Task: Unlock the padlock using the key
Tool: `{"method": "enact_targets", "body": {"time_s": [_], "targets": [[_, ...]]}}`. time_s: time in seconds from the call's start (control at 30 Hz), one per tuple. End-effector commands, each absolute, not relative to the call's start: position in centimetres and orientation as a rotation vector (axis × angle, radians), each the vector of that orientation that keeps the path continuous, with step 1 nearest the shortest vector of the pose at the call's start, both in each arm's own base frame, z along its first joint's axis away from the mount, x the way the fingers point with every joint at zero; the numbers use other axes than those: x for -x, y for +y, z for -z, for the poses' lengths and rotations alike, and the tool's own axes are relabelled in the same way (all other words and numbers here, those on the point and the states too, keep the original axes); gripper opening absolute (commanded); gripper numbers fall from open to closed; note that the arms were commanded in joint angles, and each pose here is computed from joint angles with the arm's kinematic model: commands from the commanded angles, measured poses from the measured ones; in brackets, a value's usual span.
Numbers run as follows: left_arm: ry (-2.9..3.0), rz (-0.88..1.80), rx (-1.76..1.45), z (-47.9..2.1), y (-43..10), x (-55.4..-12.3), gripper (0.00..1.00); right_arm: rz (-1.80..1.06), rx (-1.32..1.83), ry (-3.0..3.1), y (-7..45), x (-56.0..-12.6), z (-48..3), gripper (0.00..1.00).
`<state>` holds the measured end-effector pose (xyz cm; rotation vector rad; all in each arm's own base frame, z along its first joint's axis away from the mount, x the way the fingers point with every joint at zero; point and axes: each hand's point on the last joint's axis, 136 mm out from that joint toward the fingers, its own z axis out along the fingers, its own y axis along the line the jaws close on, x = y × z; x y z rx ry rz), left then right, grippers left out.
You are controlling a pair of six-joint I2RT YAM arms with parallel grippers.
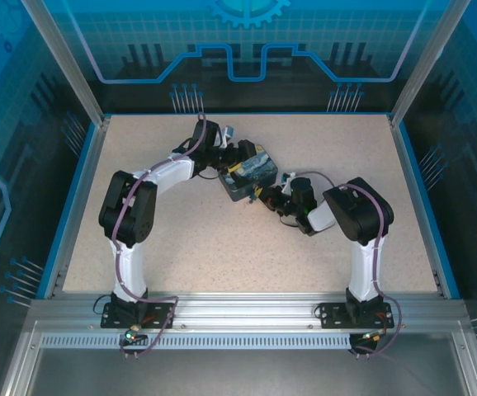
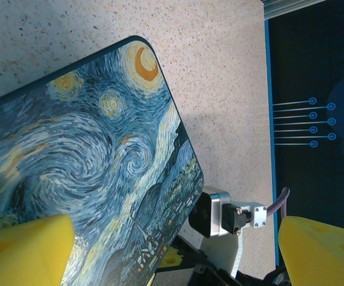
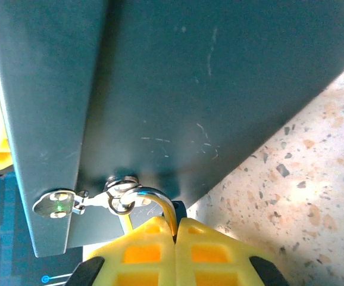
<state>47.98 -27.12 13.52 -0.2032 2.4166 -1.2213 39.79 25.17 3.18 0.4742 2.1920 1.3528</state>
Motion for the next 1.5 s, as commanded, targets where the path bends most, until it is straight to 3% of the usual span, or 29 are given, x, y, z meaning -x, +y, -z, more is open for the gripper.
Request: {"method": "enact_targets", "body": {"time_s": [0.0,0.93,1.47], "targets": [[2.474,1.200,0.229,-11.8,-27.1,-47.2,0.91,-1.307,-0.642,2.176,23.5,-40.0,-1.4,0.02],[2.492,1.194,0.272,-10.6,-26.7,-46.5,0.90,-1.270,-0.846,1.997,19.8,-43.2,-3.5,0.02],[2.480,1.204,0.278,-11.1,-26.8,-46.6,0.91,-1.028,-0.857,2.116,16.2,-41.2,-3.1,0.02]]}}
